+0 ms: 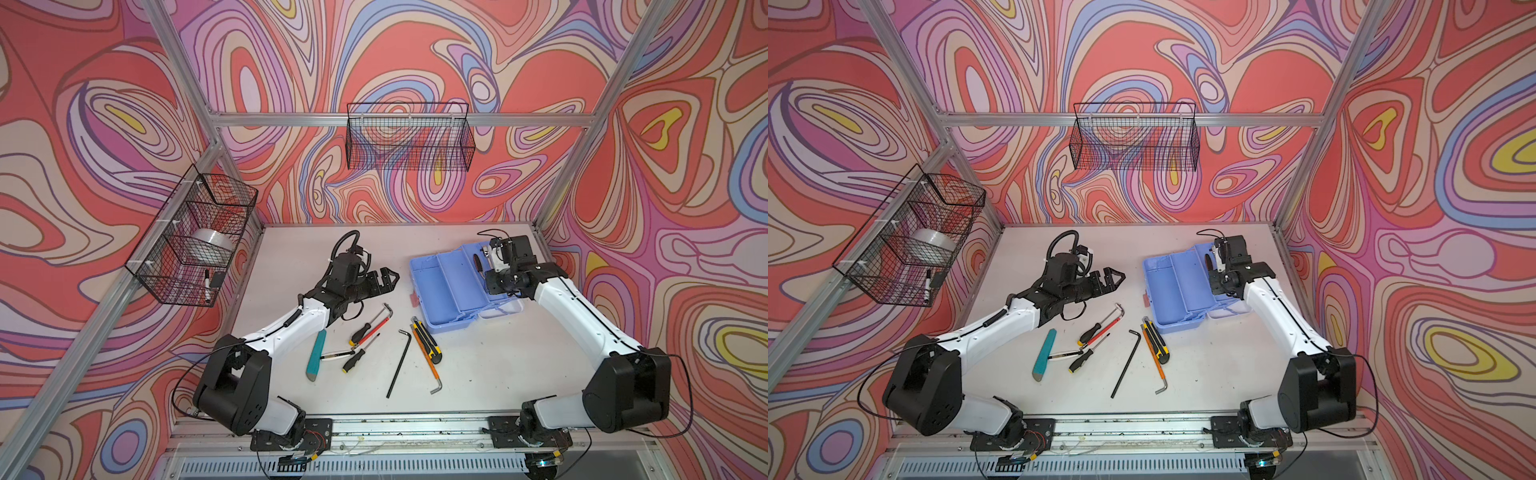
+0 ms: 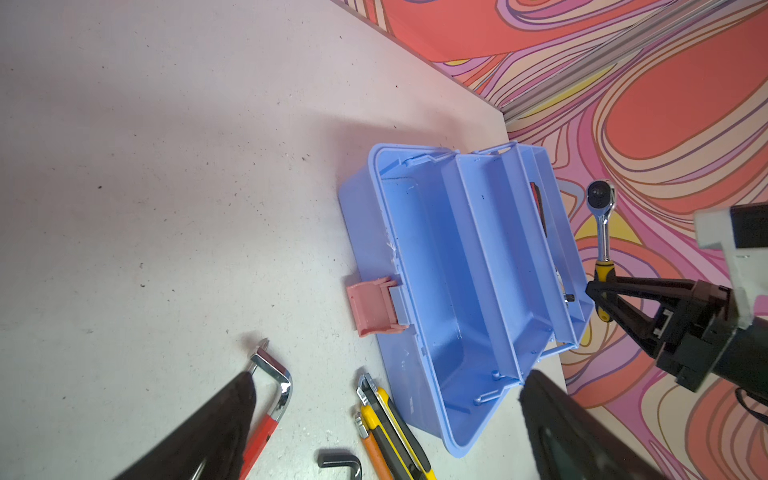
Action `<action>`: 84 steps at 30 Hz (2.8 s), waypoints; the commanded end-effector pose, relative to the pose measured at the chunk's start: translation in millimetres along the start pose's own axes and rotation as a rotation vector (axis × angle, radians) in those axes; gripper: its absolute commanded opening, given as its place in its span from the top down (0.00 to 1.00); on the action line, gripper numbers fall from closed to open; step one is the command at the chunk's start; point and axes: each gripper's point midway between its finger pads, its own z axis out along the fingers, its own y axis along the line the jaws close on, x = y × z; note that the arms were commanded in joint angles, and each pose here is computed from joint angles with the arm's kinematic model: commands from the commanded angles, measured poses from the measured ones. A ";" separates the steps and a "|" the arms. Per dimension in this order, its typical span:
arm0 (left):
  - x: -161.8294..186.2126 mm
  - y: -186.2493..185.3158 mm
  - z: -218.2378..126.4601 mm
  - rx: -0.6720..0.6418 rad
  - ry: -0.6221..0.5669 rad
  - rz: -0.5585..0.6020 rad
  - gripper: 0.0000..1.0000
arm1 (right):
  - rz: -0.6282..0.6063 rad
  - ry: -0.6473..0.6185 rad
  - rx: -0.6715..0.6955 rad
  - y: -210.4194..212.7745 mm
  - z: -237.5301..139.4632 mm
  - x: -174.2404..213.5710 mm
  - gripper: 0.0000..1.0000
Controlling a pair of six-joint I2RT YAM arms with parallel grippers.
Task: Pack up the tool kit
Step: 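Carry the yellow-handled ratchet over the upper tray with the right gripper while the left withdraws, then lower the yellow-handled ratchet beside the black-red ratchet and open the right gripper, then move the left gripper to the yellow-black screwdriver while the right gripper moves toward the tools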
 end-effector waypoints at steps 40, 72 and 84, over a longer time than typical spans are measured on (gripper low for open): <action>-2.4 -0.9 -8.1 0.017 -0.011 0.001 0.01 | -0.032 0.021 0.037 -11.2 13.6 5.6 0.69; 20.4 35.9 -22.9 -0.130 0.012 -0.003 0.00 | 0.183 -0.135 0.035 -17.4 -32.6 -8.1 0.13; 32.3 52.1 -31.2 -0.204 0.034 0.012 0.00 | 0.223 -0.204 -0.085 15.5 -51.8 -5.3 0.06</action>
